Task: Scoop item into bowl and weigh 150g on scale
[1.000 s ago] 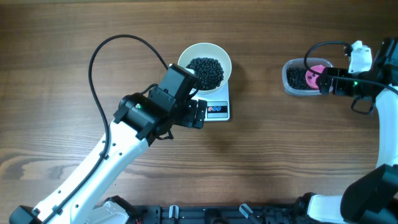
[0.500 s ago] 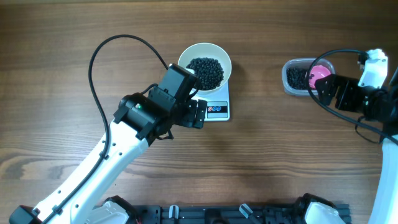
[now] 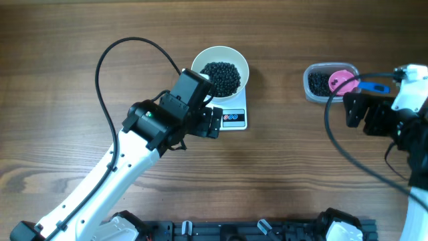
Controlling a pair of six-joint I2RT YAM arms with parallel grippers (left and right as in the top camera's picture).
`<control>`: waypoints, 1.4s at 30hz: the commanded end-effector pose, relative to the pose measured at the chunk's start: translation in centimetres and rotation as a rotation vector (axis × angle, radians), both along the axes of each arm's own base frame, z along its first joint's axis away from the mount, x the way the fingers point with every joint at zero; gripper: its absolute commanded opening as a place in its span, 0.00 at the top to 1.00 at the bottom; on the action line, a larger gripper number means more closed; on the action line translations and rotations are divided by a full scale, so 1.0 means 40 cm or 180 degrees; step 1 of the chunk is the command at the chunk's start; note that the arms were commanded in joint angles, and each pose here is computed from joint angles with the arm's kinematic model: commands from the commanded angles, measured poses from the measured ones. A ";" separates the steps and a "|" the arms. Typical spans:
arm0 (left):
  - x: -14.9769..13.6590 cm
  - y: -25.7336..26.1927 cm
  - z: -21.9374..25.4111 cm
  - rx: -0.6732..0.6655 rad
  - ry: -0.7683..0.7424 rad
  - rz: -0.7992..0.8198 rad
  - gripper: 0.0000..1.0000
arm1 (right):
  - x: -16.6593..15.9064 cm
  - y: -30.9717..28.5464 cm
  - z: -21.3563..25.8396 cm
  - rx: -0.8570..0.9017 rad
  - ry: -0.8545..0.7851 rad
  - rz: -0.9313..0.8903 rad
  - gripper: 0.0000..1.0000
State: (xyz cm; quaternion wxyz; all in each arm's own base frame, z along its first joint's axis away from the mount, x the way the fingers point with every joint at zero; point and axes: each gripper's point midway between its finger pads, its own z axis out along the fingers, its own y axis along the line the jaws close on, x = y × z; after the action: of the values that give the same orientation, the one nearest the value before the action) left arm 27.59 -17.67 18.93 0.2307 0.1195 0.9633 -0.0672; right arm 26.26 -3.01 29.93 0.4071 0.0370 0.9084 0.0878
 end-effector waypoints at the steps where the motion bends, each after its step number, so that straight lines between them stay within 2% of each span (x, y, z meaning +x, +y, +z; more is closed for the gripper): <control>1: 0.003 -0.008 0.012 -0.0040 -0.0026 0.0011 0.00 | -0.005 -0.001 0.028 -0.0190 -0.0237 0.0048 0.00; 5: 0.003 -0.008 0.012 -0.0040 -0.0026 0.0011 0.00 | 0.002 0.013 0.015 -0.0299 -0.0558 0.0127 0.00; 13: 0.003 -0.008 0.012 -0.0040 -0.0026 0.0011 0.00 | 0.013 0.084 -0.031 -0.0624 -0.1576 0.0418 0.00; 16: 0.003 -0.008 0.012 -0.0039 -0.0025 0.0011 0.00 | 0.002 0.109 -0.078 -0.0468 -0.2026 0.0393 0.00; 24: 0.003 -0.008 0.012 -0.0040 -0.0026 0.0011 0.00 | -0.043 0.125 -0.133 -0.0401 -0.2682 0.0195 0.00; 33: 0.003 -0.008 0.012 -0.0040 -0.0026 0.0011 0.00 | -0.054 0.116 -0.192 -0.0304 -0.2882 0.0007 0.00; 42: 0.003 -0.008 0.012 -0.0040 -0.0026 0.0011 0.00 | -0.047 0.109 -0.223 -0.0328 -0.2767 -0.0165 0.00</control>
State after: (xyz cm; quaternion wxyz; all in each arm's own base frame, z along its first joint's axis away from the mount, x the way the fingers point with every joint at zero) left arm 27.60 -17.67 18.94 0.2309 0.1193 0.9633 -0.0672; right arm 24.32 2.06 21.57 0.7585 -0.0254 0.6493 0.0504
